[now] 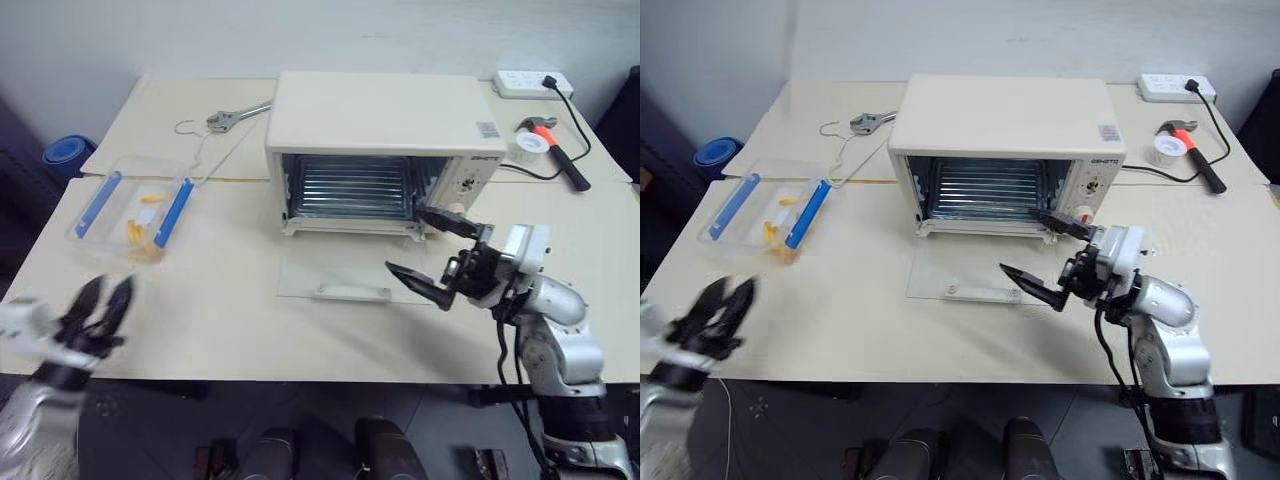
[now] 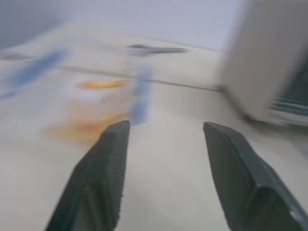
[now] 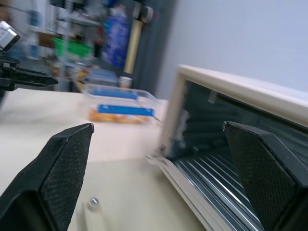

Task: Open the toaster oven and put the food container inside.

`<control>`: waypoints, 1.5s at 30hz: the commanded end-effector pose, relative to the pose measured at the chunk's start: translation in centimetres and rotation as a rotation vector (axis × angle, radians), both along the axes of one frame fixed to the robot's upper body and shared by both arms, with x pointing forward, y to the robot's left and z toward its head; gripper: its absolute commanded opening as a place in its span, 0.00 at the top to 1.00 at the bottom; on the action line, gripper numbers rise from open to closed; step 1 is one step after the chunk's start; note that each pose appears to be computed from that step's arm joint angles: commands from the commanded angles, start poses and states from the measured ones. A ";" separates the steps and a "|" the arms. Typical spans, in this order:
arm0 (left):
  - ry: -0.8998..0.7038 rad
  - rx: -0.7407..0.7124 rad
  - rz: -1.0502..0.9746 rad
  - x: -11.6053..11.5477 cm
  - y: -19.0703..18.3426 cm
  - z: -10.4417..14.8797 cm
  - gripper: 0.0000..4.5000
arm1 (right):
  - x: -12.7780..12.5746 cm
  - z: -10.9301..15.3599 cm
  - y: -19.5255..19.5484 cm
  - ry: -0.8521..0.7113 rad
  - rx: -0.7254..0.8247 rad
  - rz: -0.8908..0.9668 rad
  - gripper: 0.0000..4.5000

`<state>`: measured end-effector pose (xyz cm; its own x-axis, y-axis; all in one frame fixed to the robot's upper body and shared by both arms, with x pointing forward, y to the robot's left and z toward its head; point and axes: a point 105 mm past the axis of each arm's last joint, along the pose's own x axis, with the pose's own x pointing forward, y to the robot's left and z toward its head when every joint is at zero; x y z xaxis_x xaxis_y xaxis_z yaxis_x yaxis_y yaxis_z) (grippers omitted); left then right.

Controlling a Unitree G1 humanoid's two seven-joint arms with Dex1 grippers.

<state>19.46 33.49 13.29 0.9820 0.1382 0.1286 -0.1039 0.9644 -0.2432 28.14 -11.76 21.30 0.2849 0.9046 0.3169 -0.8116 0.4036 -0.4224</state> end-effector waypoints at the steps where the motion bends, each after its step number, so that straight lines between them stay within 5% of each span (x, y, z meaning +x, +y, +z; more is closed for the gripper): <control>1: -0.041 -0.023 0.159 -2.3 2.0 1.5 0.15 | -0.2 0.8 1.1 -0.061 0.009 0.065 0.00; 4: -0.036 -0.049 0.242 -2.2 2.8 2.1 0.01 | 0.0 0.8 1.6 -0.073 -0.001 0.091 0.00; 10: 0.024 -0.202 0.133 2.2 1.3 4.2 0.01 | 0.1 0.6 1.9 -0.069 -0.028 0.108 0.00; 13: 0.248 -0.230 0.273 3.8 3.1 3.0 0.01 | 0.3 0.4 1.9 -0.055 -0.034 0.095 0.00; 19: 0.212 -0.419 0.182 9.3 1.3 6.0 0.01 | -0.1 -0.7 2.5 -0.024 -0.047 0.105 0.00; 31: 0.378 -0.466 0.243 14.7 1.0 4.0 0.01 | -0.7 -1.6 2.7 -0.003 -0.030 0.098 0.00; 35: 0.392 -0.472 0.266 15.2 1.4 3.9 0.21 | -0.5 -1.5 2.5 -0.013 -0.027 0.077 0.00; 45: 0.403 -0.469 0.326 14.3 3.6 4.2 0.88 | 0.0 -1.2 1.8 -0.029 -0.020 0.040 0.00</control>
<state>34.19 35.84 15.75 0.8335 0.3460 -0.4308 -0.5394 0.6782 -0.4990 28.18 -9.37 18.98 0.2337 0.9317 0.2779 -0.8431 0.3366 -0.4194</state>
